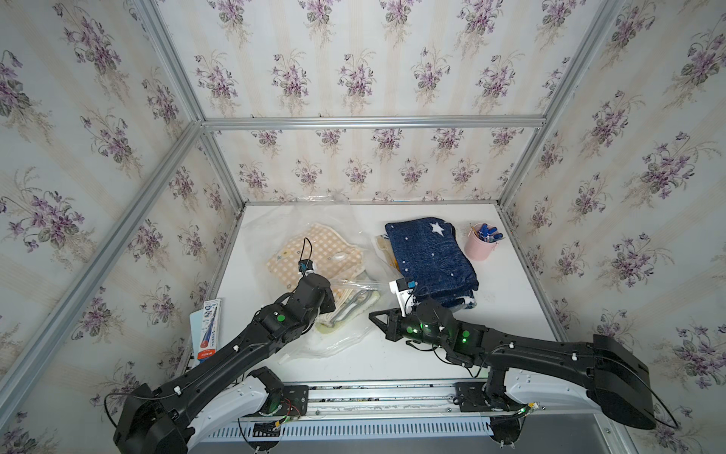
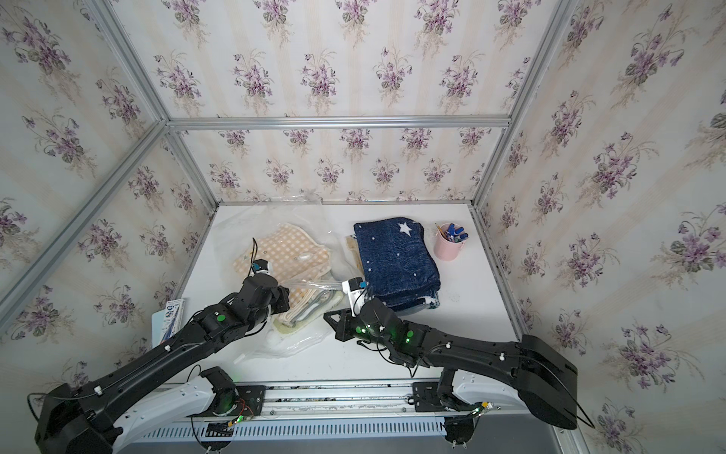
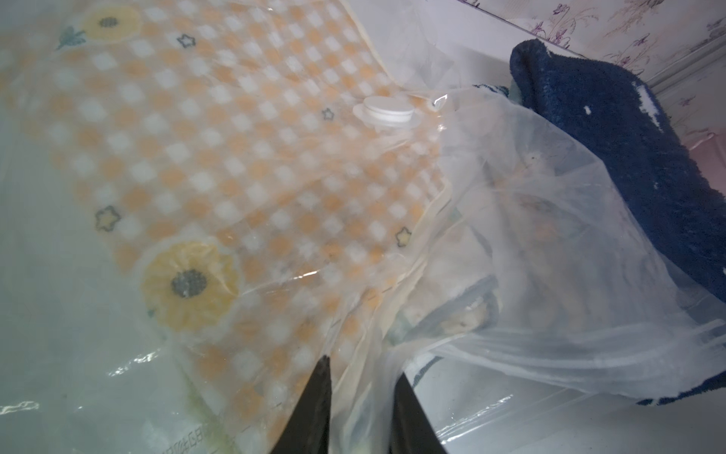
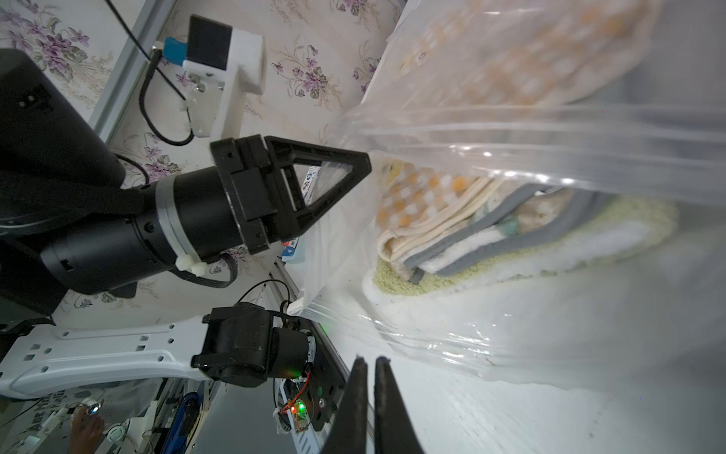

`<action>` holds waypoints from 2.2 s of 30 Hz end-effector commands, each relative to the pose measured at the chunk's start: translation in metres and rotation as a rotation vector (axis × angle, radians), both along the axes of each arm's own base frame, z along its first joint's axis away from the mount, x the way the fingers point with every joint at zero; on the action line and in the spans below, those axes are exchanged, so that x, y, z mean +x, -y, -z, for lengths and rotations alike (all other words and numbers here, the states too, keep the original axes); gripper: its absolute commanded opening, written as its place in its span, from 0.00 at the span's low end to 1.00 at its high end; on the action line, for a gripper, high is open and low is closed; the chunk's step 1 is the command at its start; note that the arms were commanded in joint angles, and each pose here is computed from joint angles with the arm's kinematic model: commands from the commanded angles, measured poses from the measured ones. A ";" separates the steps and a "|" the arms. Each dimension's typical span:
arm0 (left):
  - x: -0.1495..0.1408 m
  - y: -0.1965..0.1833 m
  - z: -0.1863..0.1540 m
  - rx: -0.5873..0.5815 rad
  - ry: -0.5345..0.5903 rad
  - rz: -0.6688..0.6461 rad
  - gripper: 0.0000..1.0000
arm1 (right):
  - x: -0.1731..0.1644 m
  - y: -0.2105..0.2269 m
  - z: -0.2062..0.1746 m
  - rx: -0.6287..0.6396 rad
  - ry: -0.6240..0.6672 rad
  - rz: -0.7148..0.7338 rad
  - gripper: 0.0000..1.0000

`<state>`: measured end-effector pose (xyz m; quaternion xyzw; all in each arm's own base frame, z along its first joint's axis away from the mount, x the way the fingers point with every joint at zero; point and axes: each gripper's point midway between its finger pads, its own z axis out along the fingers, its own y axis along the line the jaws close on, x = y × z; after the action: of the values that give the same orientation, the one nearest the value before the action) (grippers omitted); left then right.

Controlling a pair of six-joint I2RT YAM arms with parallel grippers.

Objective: Take the blanket out of the vacuum bag
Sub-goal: Take out the blanket from the vacuum bag.

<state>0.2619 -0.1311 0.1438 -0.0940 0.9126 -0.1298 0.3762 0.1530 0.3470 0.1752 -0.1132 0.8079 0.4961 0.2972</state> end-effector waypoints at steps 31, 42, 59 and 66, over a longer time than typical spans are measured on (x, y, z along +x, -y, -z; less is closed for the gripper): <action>0.008 0.005 -0.053 -0.065 0.125 0.067 0.27 | 0.018 -0.105 0.074 -0.028 -0.121 -0.023 0.05; -0.001 0.001 -0.045 -0.076 0.118 0.065 0.27 | 0.090 -0.096 0.073 0.057 -0.235 0.233 0.22; -0.012 0.005 -0.022 -0.081 0.088 0.121 0.28 | 0.116 -0.066 0.114 0.023 -0.381 0.388 0.42; -0.011 0.007 -0.017 -0.087 0.083 0.129 0.29 | 0.117 -0.077 0.120 0.031 -0.406 0.367 0.44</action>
<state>0.2459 -0.1342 0.1554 -0.0487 0.9010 -0.1866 0.3886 0.2691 0.4213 0.0587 0.1374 0.8492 0.4588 0.2222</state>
